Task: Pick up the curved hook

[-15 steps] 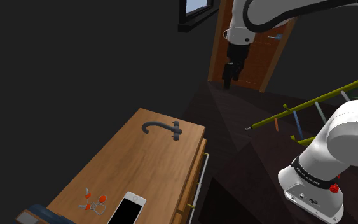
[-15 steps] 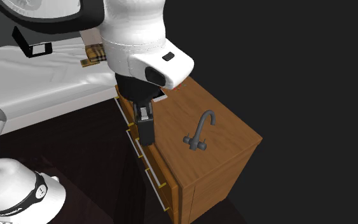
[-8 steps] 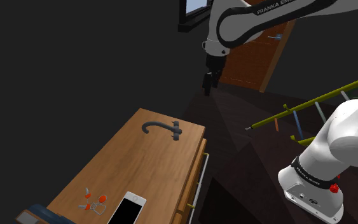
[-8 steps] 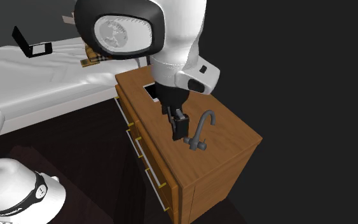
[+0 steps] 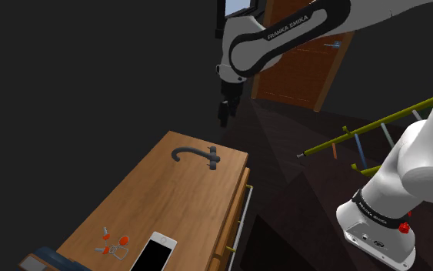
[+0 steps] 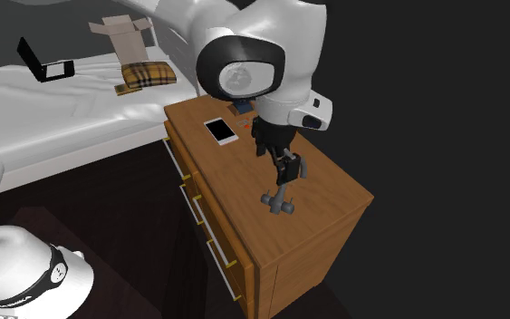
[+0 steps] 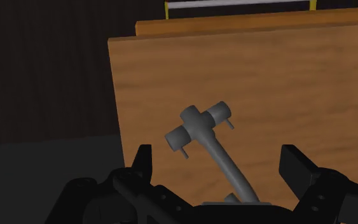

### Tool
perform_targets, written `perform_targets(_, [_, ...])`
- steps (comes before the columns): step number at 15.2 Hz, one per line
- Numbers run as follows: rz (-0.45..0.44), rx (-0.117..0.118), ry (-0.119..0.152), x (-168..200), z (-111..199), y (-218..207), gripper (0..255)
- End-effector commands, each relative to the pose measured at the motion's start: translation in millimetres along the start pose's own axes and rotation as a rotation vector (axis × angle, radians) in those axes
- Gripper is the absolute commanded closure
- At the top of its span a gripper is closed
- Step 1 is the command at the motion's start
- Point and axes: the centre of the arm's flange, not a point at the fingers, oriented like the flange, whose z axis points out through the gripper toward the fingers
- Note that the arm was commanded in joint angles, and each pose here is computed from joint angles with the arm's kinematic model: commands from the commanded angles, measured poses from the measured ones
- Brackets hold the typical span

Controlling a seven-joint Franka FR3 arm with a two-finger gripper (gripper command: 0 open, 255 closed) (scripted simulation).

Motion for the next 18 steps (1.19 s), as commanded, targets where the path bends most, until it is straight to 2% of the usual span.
perform_targets(1, [-0.03,0.006,0.007,23.4,11.2,-4.7,0])
perform_targets(15, [-0.237,0.047,0.052,156.8,96.7,-79.4,0])
perform_targets(18, [-0.237,0.047,0.052,156.9,112.5,-77.9,0])
